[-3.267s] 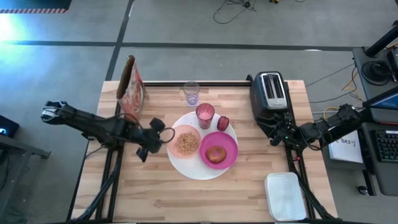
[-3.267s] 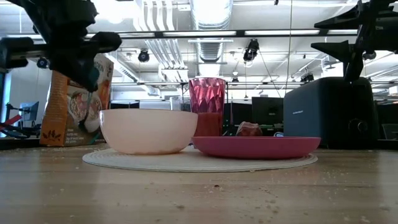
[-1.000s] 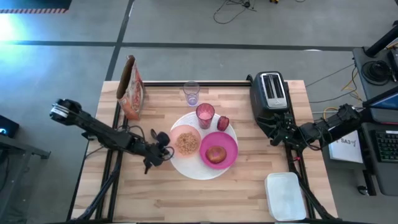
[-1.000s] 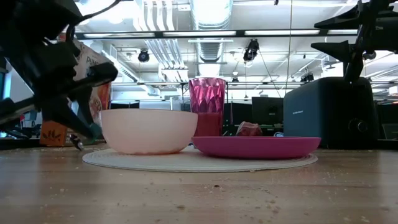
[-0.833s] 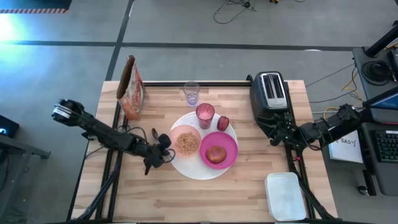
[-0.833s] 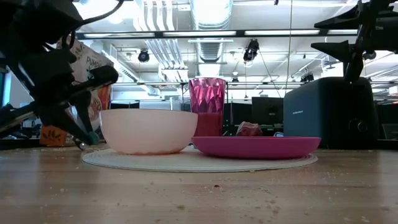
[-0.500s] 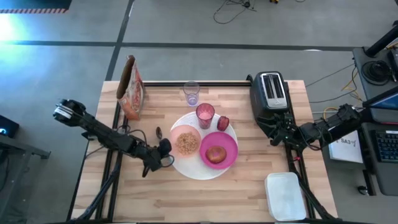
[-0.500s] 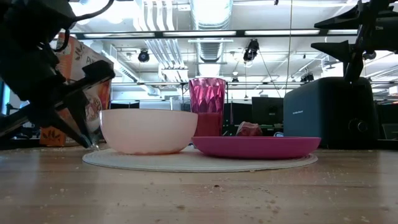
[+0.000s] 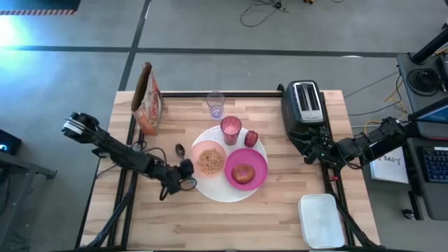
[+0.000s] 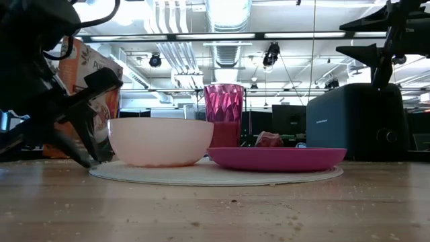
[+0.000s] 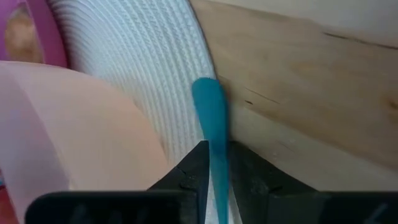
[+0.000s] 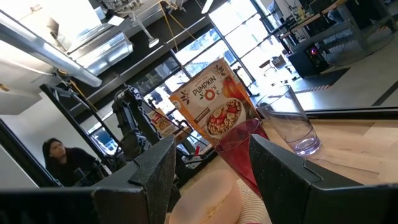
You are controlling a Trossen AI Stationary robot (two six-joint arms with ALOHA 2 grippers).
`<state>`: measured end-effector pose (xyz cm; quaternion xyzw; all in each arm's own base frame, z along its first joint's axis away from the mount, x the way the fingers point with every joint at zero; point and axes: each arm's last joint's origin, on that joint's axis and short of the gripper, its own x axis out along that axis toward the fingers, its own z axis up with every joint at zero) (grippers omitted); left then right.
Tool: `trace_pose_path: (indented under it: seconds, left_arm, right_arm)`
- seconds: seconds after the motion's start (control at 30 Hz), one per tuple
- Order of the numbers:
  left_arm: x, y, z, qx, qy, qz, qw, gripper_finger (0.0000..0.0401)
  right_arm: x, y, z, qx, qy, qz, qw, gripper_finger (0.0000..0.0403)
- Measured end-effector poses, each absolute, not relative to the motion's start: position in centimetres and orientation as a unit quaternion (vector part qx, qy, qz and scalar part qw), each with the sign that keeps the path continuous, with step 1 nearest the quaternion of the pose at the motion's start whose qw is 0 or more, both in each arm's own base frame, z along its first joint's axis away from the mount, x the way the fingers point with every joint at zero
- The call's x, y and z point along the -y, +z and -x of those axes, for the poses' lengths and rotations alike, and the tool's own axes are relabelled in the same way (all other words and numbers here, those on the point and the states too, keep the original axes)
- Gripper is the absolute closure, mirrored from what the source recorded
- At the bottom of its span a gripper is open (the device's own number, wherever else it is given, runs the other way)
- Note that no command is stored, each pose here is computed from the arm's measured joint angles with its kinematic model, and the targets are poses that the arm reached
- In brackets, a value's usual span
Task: Arrange a breakfast setting
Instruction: Put the blue spoon on the white table mat to the left of the orange bowl, then return to Home Position
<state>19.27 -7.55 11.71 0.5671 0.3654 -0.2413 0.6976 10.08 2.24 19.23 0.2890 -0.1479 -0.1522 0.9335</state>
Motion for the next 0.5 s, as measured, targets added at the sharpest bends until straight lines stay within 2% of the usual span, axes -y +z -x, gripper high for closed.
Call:
trace_pose_path:
  seconds: [0.33,0.5]
  left_arm:
    - [7.8,11.8,-19.0,-0.376,-0.227,-0.531,0.725,0.0321]
    - [8.4,12.7,-18.2,-0.368,-0.23,-0.517,0.738,0.0317]
  right_arm:
    - [-2.2,19.2,-10.1,0.148,-0.152,-0.289,0.933,0.0211]
    - [-2.2,19.2,-10.1,0.148,-0.152,-0.289,0.933,0.0211]
